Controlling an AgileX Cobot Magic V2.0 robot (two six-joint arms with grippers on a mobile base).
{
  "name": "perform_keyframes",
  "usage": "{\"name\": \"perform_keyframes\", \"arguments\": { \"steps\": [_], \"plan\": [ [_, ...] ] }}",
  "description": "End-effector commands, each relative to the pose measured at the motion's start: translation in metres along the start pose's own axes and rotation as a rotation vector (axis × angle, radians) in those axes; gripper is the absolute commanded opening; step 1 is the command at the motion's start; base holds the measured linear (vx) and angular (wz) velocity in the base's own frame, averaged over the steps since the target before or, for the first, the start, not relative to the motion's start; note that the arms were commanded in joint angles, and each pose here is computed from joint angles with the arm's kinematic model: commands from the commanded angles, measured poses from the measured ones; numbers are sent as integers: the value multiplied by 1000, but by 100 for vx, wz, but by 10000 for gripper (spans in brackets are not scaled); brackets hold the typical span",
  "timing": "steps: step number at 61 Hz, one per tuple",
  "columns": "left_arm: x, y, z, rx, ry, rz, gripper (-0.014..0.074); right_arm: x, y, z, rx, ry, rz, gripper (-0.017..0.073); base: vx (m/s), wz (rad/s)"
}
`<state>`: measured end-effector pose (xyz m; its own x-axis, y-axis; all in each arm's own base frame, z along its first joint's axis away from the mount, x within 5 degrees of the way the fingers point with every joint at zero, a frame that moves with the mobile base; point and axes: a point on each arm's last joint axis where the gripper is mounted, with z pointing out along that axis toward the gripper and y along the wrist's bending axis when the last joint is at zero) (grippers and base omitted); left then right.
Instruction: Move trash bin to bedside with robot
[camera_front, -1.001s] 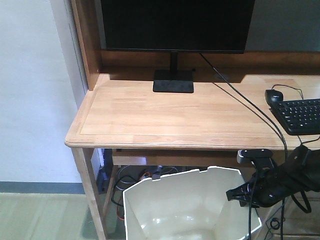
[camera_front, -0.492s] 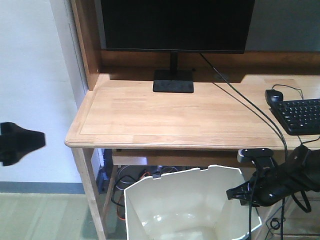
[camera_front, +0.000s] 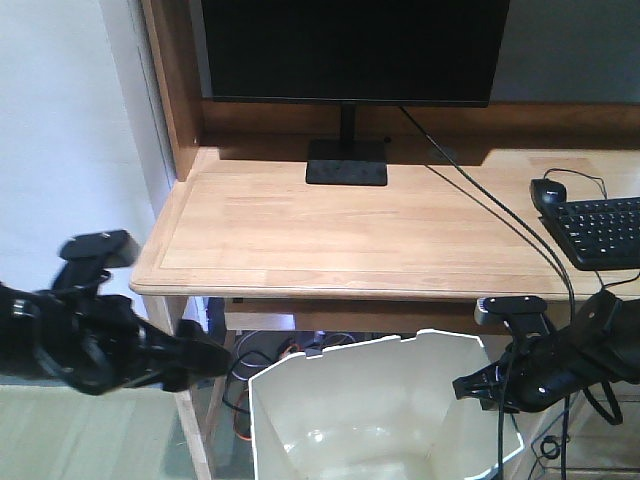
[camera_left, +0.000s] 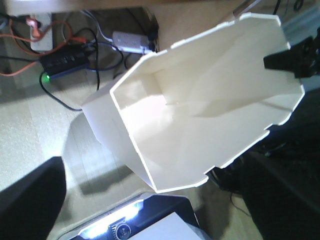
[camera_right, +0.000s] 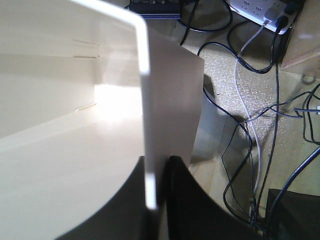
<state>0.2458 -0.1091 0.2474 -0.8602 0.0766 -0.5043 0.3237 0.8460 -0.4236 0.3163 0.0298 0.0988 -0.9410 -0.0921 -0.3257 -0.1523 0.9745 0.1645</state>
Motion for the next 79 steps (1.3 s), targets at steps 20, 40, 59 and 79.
{"name": "perform_keyframes", "arguments": {
  "steps": [20, 40, 59, 79],
  "plan": [
    [-21, -21, 60, 14, 68, -117, 639, -22, 3, -25, 4, -141, 61, -5, 0, 0],
    [-28, -7, 90, -167, 246, -210, 627, -23, 3, -25, 10, -148, 61, -5, 0, 0],
    [-20, 1, 114, -162, 296, -284, 615, -24, 2, -25, 18, -160, 63, -5, 0, 0],
    [-19, -11, 135, -144, 291, -234, 606, -25, 1, -25, 26, -172, 66, -5, 0, 0]
  ]
}}
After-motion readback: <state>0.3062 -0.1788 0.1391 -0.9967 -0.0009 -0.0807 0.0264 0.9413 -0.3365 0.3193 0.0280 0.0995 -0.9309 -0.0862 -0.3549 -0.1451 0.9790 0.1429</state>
